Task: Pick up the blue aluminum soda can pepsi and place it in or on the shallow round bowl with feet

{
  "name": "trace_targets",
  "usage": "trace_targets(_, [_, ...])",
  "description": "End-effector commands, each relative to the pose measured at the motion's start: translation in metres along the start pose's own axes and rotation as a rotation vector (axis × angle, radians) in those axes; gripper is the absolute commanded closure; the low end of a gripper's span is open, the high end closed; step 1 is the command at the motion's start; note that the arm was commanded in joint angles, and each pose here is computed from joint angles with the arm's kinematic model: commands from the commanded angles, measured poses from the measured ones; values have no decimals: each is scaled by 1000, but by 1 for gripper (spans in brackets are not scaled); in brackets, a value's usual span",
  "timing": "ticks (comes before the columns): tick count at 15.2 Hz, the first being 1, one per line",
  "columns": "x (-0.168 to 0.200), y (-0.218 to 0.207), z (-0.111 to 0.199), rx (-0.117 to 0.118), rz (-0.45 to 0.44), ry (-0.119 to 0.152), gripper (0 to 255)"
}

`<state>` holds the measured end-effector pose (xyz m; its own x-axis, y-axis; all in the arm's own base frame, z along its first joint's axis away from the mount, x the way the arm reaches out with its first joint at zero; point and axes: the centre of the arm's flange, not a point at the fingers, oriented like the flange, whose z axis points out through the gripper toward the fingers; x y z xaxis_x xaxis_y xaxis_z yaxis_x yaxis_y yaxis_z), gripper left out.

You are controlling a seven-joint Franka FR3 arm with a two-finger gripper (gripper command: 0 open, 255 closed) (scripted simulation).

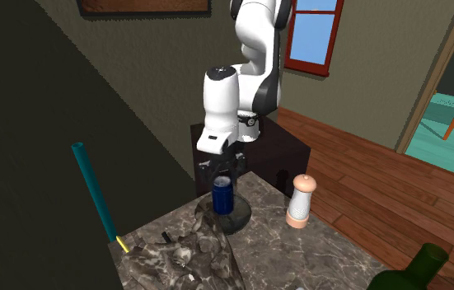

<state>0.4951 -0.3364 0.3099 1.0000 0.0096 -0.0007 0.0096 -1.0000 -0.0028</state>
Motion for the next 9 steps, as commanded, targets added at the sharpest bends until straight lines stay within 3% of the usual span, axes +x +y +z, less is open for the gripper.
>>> trace_targets(1, [1, 0, 10, 0, 0, 1, 255])
trace_targets(8, [1, 0, 10, 0, 0, 1, 255])
trace_targets(9, [1, 0, 10, 0, 0, 1, 0])
